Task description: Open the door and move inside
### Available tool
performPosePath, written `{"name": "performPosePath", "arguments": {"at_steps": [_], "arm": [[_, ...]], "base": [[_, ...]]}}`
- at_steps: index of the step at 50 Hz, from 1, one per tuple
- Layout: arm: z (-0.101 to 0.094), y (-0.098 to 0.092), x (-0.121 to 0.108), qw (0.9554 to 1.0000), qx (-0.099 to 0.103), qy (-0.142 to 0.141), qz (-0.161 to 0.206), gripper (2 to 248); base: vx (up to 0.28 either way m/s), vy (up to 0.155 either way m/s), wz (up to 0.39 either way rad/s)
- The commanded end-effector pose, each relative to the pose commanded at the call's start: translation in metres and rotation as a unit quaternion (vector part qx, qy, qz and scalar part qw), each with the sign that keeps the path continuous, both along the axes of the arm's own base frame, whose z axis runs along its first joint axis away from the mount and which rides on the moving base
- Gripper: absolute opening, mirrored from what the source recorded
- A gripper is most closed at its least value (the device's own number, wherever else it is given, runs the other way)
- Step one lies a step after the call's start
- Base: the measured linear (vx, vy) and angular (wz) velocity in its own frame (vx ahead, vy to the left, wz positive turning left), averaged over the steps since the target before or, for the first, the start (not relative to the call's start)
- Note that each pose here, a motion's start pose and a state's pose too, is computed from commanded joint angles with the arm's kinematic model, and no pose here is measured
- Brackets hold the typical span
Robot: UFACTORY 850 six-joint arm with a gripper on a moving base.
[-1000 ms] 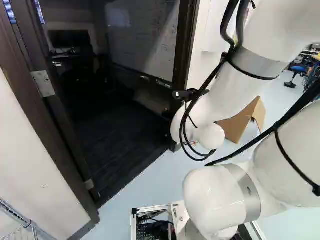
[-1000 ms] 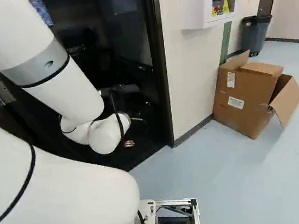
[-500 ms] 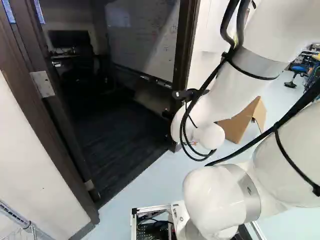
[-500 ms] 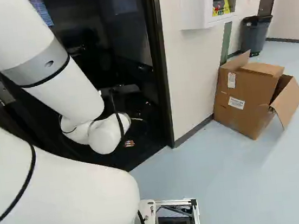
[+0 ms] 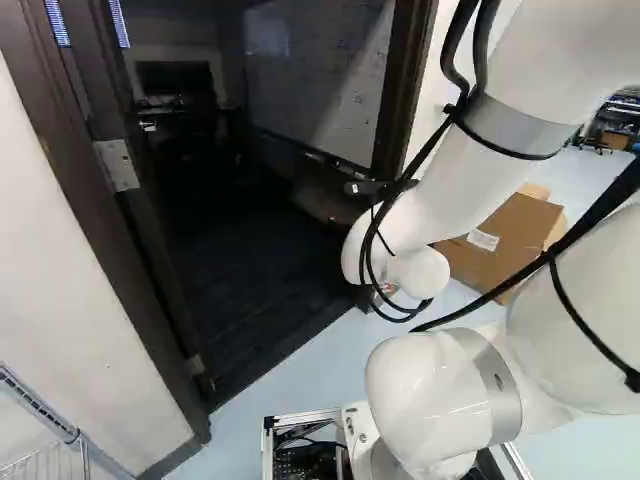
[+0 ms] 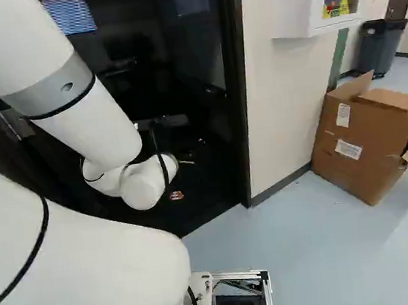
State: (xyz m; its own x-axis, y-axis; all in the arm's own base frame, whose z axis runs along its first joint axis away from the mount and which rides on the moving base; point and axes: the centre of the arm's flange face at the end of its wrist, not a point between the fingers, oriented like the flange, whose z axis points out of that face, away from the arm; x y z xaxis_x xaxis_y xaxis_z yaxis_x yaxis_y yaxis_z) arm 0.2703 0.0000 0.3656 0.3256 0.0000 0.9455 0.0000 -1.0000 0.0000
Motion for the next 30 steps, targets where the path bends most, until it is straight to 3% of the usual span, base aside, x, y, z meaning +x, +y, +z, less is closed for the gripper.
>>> {"name": "performPosePath", "arguments": {"at_steps": [12, 30], "arm": [[0.0, 0.0, 0.0, 1.0, 0.0, 0.0, 0.0, 247], [0.0, 0.0, 0.0, 1.0, 0.0, 0.0, 0.0, 247]], "base": [[0.132, 0.048, 0.216], [0.15, 0.008, 0.014]]}}
